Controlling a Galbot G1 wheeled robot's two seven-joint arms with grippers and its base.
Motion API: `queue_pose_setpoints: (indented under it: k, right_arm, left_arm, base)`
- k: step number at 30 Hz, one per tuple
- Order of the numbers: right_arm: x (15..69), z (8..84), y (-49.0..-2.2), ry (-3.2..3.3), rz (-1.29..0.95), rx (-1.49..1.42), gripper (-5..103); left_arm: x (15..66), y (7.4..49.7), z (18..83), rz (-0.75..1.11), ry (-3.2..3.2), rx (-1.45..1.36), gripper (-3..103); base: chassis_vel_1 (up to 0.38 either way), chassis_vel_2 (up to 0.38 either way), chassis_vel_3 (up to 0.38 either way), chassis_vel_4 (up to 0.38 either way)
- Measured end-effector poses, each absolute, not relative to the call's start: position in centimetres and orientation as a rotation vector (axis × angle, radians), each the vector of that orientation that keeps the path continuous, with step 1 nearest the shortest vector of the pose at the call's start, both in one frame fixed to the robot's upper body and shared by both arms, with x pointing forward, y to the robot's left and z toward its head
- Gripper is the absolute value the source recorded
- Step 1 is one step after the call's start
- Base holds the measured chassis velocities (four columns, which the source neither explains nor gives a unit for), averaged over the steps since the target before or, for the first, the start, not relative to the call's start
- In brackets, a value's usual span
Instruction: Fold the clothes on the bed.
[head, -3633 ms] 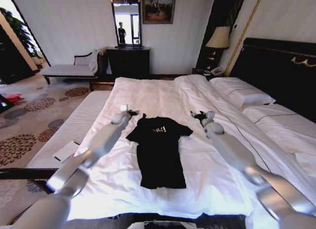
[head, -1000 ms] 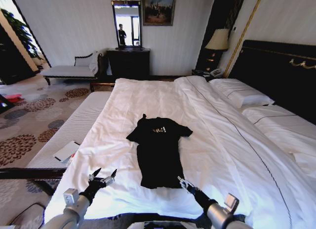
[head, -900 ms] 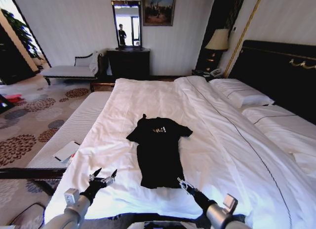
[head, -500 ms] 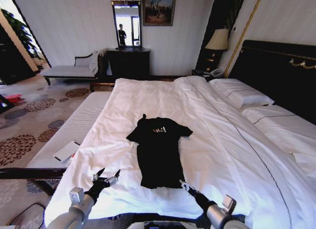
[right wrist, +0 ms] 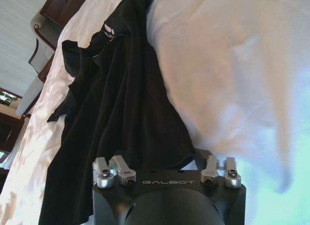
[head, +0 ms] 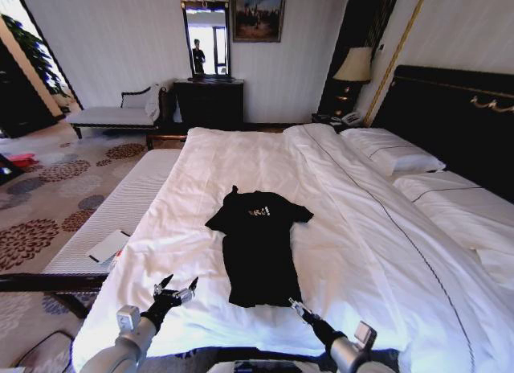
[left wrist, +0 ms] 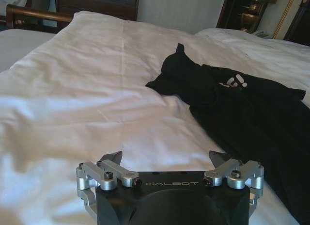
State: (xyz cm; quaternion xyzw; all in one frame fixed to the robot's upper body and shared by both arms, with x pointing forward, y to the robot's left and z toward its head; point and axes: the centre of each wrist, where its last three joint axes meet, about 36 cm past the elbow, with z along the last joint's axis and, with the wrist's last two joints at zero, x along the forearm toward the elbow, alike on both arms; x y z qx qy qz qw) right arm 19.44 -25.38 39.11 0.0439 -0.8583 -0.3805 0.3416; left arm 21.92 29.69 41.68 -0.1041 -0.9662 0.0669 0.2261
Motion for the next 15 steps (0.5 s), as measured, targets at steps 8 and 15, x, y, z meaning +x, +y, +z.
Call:
queue_pose_setpoints:
  k: [8, 15]
  right_arm:
    - [19.4, 38.5, -25.5, -2.239, -0.978, 0.095, 42]
    - [19.3, 38.4, -25.9, -2.245, -0.960, 0.079, 15]
  left_arm:
    - [20.7, 27.9, 41.6, 0.308, -2.596, -0.377, 100]
    - [19.5, 26.7, 39.9, 0.433, -2.507, -0.449, 100]
  base:
    - [0.000, 0.000, 0.000, 0.000]
    - [0.000, 0.000, 0.000, 0.000]
